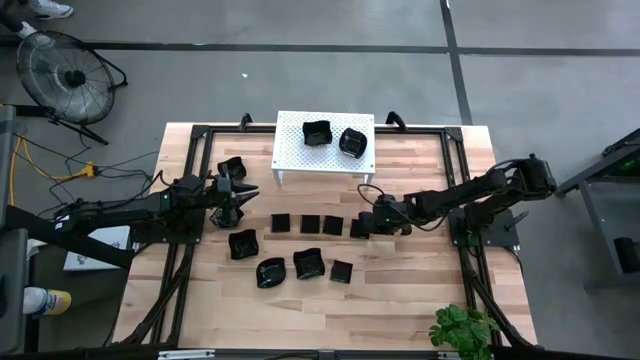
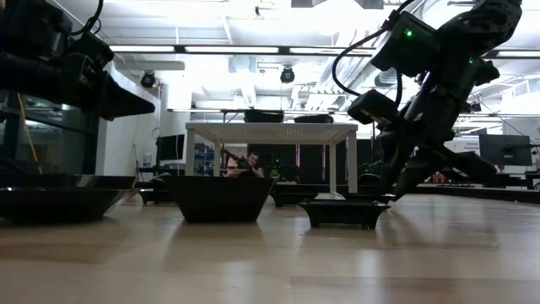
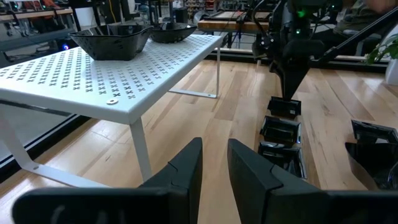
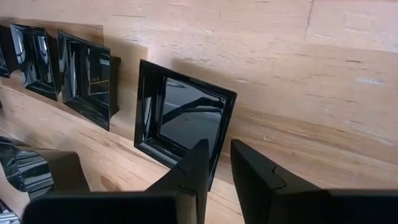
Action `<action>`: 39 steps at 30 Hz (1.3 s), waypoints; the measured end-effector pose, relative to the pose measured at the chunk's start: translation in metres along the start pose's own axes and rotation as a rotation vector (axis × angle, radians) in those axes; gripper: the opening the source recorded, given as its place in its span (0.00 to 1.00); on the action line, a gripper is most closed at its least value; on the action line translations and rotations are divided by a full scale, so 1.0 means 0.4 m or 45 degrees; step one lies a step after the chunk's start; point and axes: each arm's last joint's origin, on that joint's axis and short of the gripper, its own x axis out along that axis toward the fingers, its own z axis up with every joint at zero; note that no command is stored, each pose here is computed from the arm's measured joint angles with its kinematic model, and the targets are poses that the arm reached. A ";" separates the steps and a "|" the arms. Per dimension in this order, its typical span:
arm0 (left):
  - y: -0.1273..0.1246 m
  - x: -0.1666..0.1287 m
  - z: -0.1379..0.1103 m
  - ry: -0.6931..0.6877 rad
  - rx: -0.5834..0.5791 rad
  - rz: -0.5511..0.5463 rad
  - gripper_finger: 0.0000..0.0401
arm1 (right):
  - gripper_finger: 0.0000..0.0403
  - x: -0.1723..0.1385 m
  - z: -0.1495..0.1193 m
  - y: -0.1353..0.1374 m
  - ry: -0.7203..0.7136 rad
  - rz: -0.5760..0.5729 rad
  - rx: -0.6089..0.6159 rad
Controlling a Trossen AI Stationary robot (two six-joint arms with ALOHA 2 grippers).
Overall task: Pick & Place Mini shaped plates
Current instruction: Put the square plate on the shelf
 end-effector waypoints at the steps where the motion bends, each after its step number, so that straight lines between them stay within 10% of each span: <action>1: 0.000 0.000 0.000 0.000 0.000 0.000 0.18 | 0.16 0.001 0.000 -0.001 0.003 -0.003 0.000; 39: 0.000 0.000 0.000 0.000 0.000 0.001 0.18 | 0.01 -0.005 0.005 0.092 0.086 0.166 -0.123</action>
